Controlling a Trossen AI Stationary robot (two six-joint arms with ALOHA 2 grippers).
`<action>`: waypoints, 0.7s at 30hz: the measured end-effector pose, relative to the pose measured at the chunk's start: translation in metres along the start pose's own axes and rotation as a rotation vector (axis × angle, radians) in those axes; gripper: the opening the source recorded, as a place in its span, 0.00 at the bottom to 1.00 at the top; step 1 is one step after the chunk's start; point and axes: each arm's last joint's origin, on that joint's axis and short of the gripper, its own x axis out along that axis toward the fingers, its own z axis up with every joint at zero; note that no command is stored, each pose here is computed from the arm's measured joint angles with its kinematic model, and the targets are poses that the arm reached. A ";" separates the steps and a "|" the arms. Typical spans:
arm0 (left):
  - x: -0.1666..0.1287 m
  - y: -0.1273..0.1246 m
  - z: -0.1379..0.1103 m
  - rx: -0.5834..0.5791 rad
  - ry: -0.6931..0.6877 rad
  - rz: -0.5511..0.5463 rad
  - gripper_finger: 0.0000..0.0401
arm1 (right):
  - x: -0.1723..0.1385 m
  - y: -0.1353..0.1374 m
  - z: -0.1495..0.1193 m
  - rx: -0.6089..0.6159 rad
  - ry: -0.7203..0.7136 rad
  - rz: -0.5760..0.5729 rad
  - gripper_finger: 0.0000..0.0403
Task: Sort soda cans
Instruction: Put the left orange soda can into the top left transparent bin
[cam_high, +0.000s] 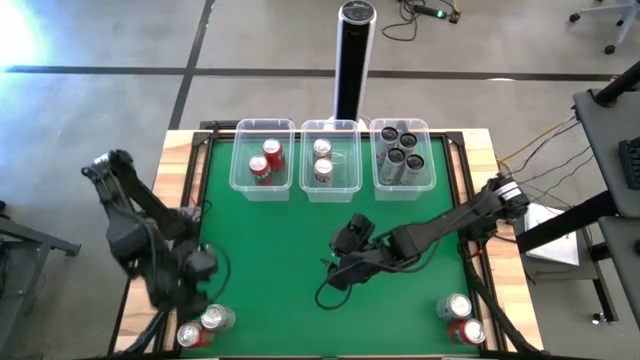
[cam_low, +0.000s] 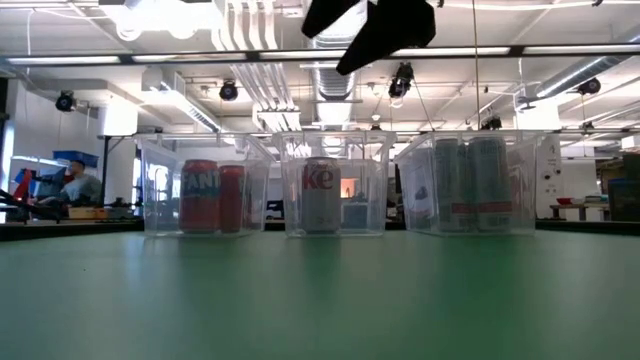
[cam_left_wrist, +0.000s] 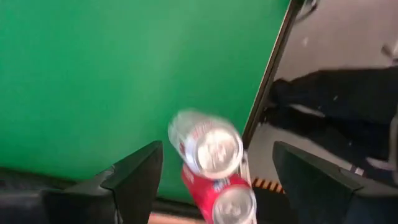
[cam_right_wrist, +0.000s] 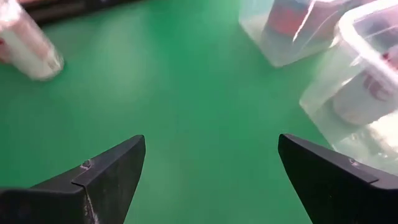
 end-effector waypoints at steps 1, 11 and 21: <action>0.005 -0.004 -0.005 -0.009 0.023 0.017 0.71 | 0.003 0.002 -0.003 -0.012 0.013 -0.001 0.90; 0.040 -0.045 -0.029 -0.114 0.353 0.134 0.74 | 0.001 0.001 -0.006 -0.134 0.067 0.022 0.90; 0.050 -0.074 -0.041 -0.077 0.450 0.139 0.85 | -0.026 -0.009 0.008 -0.201 0.013 0.066 0.90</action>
